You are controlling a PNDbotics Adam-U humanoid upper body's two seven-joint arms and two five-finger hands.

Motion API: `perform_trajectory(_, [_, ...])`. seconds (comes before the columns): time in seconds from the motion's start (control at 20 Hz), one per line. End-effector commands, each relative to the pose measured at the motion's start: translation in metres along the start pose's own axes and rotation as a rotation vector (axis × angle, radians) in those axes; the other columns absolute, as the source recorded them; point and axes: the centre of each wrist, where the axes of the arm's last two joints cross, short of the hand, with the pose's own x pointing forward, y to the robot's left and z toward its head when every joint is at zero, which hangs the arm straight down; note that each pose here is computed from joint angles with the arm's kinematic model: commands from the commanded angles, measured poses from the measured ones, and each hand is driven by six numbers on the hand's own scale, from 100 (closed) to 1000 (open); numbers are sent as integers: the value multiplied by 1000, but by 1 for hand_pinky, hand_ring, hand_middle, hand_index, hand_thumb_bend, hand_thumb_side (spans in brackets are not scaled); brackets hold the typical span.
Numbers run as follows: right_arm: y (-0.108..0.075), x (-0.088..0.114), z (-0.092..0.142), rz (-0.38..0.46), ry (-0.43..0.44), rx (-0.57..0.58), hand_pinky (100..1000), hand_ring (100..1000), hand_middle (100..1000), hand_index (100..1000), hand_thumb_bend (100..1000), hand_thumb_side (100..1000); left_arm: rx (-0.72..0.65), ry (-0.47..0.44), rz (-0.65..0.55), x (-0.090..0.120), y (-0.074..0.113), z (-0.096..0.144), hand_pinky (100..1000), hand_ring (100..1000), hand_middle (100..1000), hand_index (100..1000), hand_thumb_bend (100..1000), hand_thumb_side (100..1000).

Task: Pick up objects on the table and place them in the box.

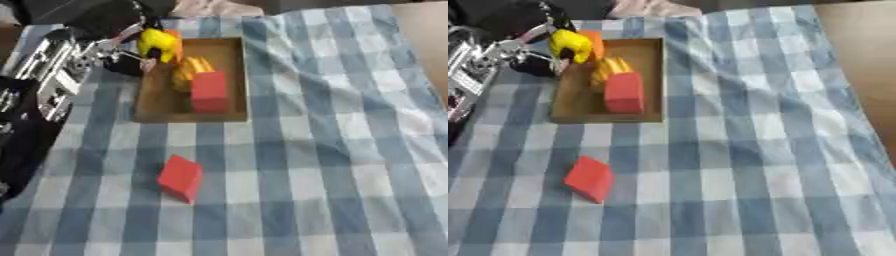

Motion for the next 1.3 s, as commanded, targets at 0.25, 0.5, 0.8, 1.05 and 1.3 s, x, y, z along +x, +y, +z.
perform_trajectory(0.25, [-6,4,-5,3,-24,-9,845,826,671,849,100,594,-34,20,-43,-10,1,-2,931,879,812,943,459,504])
perform_trajectory(0.5, [-5,4,-4,-1,-18,-6,845,826,670,848,100,593,-77,63,-78,-13,3,1,1000,969,923,1000,867,738])
perform_trajectory(0.8, [-4,3,-3,-5,-10,-3,845,826,668,848,100,592,-90,95,-87,-15,9,4,998,972,920,1000,776,702])
perform_trajectory(1.05, [-4,3,-2,0,-4,-3,845,826,668,847,100,589,27,7,-58,-5,31,20,949,921,856,963,587,701])
perform_trajectory(1.3, [-6,2,0,10,-2,-5,845,826,667,846,100,589,123,-183,-13,22,68,67,909,870,800,908,520,687])
